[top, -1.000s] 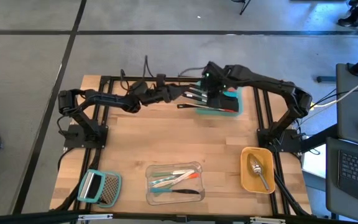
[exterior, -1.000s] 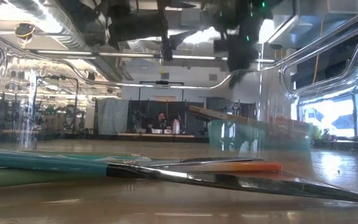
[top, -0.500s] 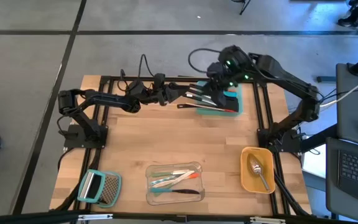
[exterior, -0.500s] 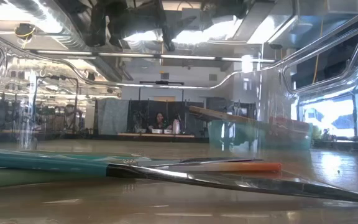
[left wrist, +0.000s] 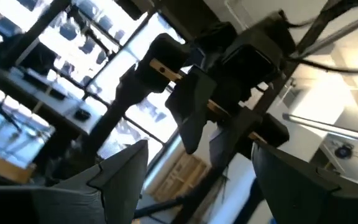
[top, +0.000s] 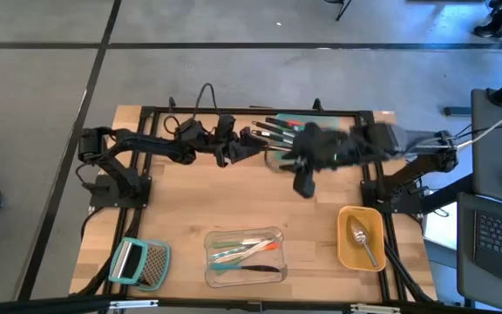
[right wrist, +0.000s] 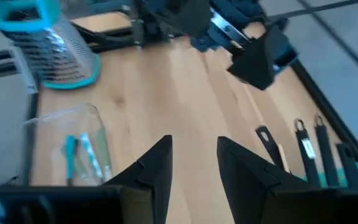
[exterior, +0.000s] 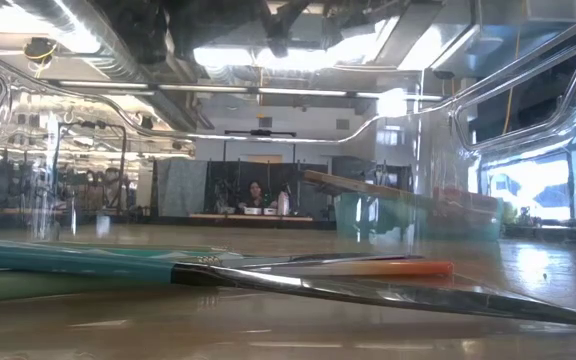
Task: Pick & Place Kitchen Items
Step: Return to Home Position
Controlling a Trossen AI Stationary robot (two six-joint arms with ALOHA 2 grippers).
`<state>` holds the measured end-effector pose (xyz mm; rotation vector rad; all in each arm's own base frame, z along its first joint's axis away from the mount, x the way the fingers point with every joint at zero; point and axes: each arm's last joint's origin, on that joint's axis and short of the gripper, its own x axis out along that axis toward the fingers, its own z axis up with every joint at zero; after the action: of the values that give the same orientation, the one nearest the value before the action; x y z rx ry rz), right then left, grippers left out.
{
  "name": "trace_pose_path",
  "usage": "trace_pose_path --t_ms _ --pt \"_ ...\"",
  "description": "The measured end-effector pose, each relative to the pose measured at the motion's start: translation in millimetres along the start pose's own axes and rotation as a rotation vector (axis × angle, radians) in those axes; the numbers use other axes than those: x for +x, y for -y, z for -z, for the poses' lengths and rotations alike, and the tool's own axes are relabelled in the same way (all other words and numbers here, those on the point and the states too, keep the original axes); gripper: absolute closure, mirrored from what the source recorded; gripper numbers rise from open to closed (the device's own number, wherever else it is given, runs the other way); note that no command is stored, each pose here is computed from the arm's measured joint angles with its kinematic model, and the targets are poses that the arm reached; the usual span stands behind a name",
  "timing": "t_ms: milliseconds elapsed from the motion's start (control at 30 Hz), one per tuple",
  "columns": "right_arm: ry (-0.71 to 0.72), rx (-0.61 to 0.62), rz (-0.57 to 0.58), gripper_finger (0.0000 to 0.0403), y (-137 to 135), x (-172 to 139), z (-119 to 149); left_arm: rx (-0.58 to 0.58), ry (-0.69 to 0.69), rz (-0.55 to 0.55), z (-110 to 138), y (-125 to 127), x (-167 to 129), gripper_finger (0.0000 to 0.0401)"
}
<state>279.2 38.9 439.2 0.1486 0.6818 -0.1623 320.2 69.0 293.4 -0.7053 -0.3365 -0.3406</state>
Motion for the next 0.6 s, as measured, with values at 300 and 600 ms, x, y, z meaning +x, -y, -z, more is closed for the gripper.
trace_pose_path --t_ms 300,600 --pt "0.063 0.013 0.081 0.0274 -41.2 2.2 61.3 -0.067 -0.075 -0.012 10.6 1.0 2.9 0.012" --pt "0.216 0.194 0.005 0.0274 -10.3 8.2 150.6 -0.091 -0.098 -0.078 12.7 -6.0 1.2 0.012"
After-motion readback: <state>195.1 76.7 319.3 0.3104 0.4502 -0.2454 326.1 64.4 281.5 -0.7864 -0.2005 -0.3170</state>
